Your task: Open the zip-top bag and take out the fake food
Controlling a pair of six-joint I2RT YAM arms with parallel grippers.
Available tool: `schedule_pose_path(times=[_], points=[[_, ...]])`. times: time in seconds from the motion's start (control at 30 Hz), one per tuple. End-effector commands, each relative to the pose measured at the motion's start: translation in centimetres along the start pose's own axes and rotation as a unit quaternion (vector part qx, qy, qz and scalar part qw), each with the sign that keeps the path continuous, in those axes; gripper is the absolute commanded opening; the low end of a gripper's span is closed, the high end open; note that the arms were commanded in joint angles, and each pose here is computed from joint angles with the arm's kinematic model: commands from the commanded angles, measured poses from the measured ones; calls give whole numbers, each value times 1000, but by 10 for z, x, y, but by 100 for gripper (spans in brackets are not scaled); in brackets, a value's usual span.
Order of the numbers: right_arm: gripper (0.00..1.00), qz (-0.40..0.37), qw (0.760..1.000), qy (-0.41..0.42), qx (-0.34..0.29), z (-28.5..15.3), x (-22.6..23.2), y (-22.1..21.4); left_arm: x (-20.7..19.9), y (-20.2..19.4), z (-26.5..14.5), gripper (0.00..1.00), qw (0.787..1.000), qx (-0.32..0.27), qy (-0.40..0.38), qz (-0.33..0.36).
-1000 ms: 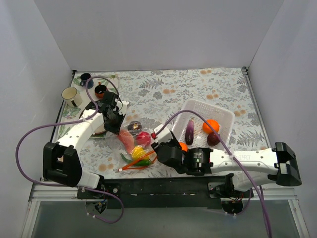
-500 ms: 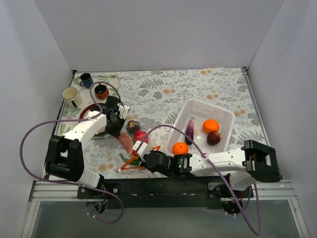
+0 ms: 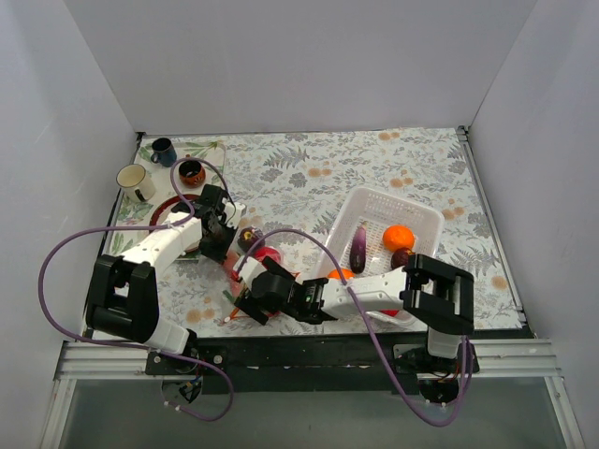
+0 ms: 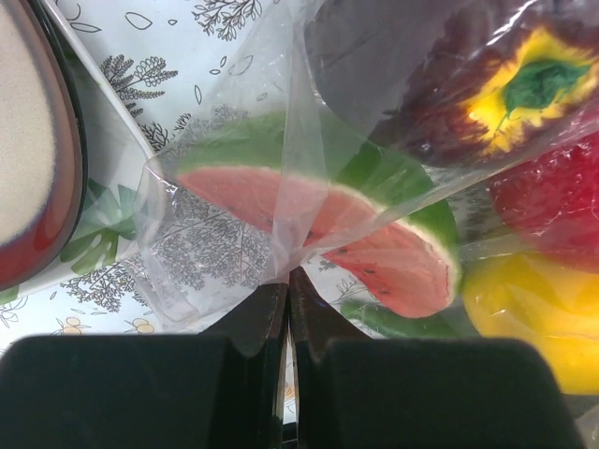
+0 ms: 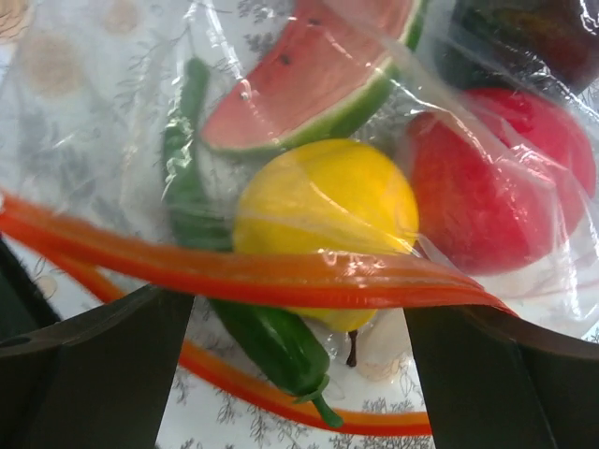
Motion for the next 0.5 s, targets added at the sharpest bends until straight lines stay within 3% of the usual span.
schedule_pose_path(times=[0.0,0.37,0.47], points=[[99,33,999,6,-33,12,-3,28,-2,4,-6,0,1000,-22,-6,6],[99,45,999,11,-13,36,0,13,-6,-3,-3,0,1000,-18,-20,13],[86,48,998,28,-6,37,4,7,-6,-2,-4,0,999,-19,-19,17]])
Point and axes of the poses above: each gripper's point midway between its finger pads, its own z axis out along the fingers, its own x axis along the line the jaws close on, y = z × x, the point moved 2 cm from there along -z, back along the fingers, and after that the axes turned 3 degrees about -z, right-handed, at the moved point
